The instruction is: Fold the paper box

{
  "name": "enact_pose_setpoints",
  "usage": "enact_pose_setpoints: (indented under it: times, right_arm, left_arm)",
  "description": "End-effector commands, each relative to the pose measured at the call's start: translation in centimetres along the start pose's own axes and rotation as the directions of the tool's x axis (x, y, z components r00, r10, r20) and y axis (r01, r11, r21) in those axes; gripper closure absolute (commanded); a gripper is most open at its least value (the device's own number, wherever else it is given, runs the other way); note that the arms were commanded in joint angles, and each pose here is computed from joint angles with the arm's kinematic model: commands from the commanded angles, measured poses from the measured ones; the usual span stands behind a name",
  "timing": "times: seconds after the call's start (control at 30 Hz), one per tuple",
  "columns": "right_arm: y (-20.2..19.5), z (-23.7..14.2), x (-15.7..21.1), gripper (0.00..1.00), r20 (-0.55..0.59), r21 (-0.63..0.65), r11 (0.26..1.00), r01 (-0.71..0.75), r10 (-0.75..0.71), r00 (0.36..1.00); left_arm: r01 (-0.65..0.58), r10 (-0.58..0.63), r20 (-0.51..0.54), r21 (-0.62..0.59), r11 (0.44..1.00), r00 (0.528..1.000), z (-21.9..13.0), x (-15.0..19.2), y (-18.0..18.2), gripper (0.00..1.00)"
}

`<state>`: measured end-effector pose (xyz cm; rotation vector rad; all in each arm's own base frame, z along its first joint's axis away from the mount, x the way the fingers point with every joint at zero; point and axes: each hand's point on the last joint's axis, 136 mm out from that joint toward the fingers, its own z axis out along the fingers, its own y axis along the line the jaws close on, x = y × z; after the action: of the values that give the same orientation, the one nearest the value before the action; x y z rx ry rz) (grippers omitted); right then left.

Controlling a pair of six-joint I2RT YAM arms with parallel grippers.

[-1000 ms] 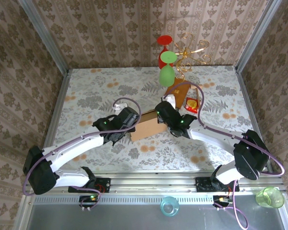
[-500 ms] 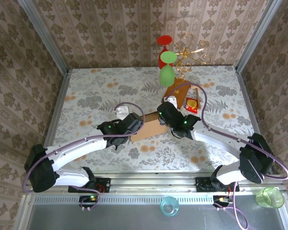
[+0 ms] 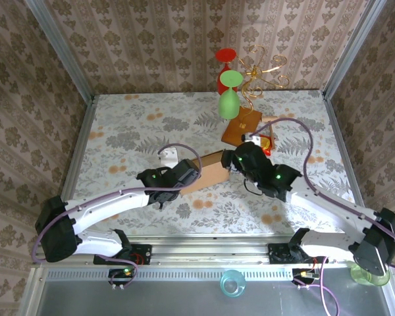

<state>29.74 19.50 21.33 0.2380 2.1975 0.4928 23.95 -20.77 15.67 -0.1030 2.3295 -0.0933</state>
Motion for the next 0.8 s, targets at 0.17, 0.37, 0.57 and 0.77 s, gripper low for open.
enact_pose_setpoints:
  times: [0.17,0.37,0.57,0.77]
  right_arm:
    - [-0.7,0.1,-0.1,0.35,-0.143,-0.08,0.829,-0.553,0.54,0.83]
    - [0.8,2.2,0.9,0.23,-0.295,-0.085,0.685,-0.724,0.677,0.675]
    - [1.2,4.3,2.7,0.2,-0.38,-0.026,0.609,-0.793,0.728,0.571]
    - [0.7,5.8,3.0,0.22,-0.383,-0.008,0.592,-0.806,0.743,0.549]
  left_arm:
    - [-0.086,0.079,-0.093,-0.068,0.994,0.993,0.5,2.9,1.4,1.0]
    - [-0.093,0.087,-0.089,-0.068,0.993,0.992,0.4,2.8,1.0,1.0]
    - [-0.102,0.096,-0.084,-0.07,0.992,0.992,0.2,2.8,0.9,1.0]
    - [-0.107,0.102,-0.078,-0.068,0.992,0.992,0.1,2.6,0.6,1.0]
